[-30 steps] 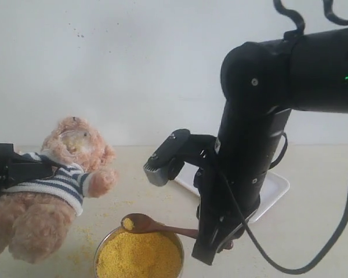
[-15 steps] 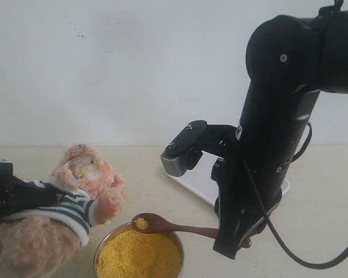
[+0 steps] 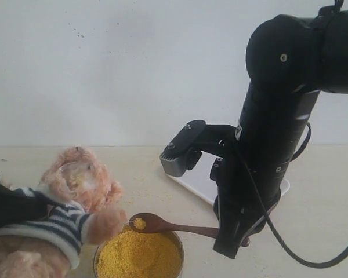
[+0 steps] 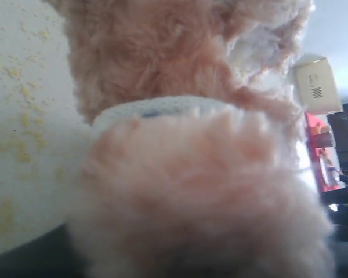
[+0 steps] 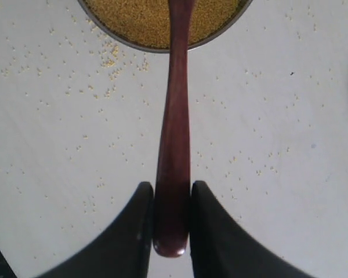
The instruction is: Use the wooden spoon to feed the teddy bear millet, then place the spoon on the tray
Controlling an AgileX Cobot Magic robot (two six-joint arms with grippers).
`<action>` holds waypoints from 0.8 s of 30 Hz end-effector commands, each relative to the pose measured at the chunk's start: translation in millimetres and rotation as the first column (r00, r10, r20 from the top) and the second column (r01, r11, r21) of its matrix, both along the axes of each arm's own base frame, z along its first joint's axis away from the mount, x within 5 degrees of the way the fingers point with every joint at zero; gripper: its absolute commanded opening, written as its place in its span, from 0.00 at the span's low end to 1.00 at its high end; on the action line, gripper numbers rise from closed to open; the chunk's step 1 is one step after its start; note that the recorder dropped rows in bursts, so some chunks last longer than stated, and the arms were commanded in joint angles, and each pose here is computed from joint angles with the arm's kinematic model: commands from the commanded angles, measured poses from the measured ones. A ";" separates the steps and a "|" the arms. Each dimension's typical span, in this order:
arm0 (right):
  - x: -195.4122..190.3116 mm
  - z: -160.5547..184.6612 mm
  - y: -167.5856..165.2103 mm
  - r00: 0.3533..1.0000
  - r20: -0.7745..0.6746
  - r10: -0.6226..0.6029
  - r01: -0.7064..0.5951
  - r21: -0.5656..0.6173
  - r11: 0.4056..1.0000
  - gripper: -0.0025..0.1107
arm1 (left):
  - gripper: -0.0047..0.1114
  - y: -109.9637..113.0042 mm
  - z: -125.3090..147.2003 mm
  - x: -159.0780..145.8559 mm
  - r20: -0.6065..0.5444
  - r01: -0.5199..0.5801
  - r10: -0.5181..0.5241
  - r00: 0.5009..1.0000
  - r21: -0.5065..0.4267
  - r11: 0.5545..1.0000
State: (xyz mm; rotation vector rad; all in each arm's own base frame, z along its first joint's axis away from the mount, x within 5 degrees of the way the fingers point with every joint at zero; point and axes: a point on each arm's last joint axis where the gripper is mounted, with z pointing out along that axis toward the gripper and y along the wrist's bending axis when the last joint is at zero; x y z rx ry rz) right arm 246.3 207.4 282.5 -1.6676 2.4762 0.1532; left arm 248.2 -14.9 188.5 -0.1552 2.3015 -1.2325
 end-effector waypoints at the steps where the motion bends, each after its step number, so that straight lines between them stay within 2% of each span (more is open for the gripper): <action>1: 2.9 5.9 -1.0 0.999 0.033 -0.041 0.040 0.034 0.999 0.02 | 0.08 9.7 -11.4 -11.0 -0.083 -0.115 0.129 0.988 0.151 0.982; 3: 2.9 5.9 -1.0 0.998 0.029 -0.063 0.062 0.036 0.997 0.02 | 0.08 9.9 -16.2 -15.4 -0.108 -0.119 0.138 0.984 0.166 0.979; 8: 3.7 6.2 -0.4 0.997 0.036 -0.071 0.069 0.045 0.997 0.02 | 0.08 1.8 -18.1 -25.1 -0.143 -0.063 0.076 0.987 0.091 0.994; 13: 4.1 6.3 0.1 0.996 0.038 -0.077 0.075 0.051 0.996 0.02 | 0.08 1.7 -19.1 -26.5 -0.144 -0.041 0.056 0.988 0.106 0.994; 21: 5.8 7.1 2.7 0.995 0.053 -0.085 0.080 0.082 0.993 0.02 | 0.08 -0.3 -22.9 -31.0 -0.171 -0.083 0.093 0.981 0.064 0.994; 24: 5.2 8.3 7.3 0.994 0.038 -0.100 0.094 0.136 0.986 0.02 | 0.08 -1.1 -21.4 -30.3 -0.169 -0.092 0.098 0.981 0.041 0.995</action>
